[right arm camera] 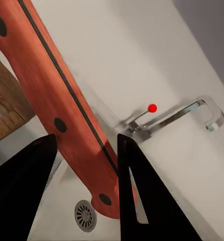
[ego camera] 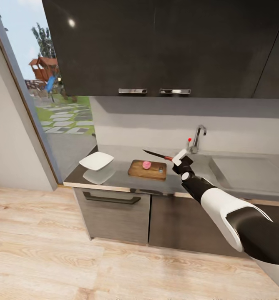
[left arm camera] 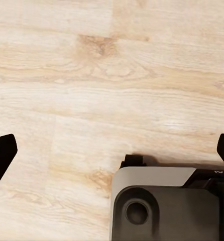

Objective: In the kitchen, take the Vidalia onion out of the sink, dice it on the chopping board with the paring knife, put the diced onion into the bowl on the countertop, then place both the paring knife and the chopping board into the sink.

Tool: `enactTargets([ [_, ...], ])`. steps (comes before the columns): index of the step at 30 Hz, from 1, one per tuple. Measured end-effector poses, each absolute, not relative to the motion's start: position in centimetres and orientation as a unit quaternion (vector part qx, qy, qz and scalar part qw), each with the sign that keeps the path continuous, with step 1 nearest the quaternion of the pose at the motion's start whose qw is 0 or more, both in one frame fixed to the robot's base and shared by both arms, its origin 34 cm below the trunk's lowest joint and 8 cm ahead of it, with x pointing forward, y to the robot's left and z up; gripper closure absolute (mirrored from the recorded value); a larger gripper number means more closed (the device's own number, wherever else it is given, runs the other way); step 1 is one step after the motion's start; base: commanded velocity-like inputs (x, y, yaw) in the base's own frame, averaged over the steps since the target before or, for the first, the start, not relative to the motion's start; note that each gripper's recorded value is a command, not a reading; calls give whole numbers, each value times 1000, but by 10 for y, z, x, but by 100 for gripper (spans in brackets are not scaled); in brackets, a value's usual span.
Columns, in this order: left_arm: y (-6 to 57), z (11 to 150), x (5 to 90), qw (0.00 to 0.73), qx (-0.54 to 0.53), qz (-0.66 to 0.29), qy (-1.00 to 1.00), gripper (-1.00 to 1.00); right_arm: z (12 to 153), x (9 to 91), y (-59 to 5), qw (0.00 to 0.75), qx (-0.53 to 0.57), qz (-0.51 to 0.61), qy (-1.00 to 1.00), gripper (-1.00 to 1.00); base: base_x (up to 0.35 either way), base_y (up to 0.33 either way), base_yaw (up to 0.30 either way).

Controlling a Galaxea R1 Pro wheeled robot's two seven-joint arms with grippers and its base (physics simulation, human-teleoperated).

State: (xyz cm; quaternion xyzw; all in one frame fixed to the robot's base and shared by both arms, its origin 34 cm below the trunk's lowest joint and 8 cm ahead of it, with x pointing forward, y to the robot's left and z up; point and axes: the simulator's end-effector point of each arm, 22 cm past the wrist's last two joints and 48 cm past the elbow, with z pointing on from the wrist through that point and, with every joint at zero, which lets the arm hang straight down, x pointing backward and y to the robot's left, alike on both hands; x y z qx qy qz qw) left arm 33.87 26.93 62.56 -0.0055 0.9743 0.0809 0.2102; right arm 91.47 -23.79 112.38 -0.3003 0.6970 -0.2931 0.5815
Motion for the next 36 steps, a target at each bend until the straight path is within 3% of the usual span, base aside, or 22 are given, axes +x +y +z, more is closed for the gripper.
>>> enactTargets([
  [18, 269, 620, 328, 197, -4, 81, 977, -100, 1101, 918, -234, 567, -327, -301, 694, 100, 12, 0, 0],
  [36, 269, 618, 326, 194, -4, 81, 978, -100, 1094, 917, -224, 566, -331, -294, 695, 100, 239, 20, 0],
])
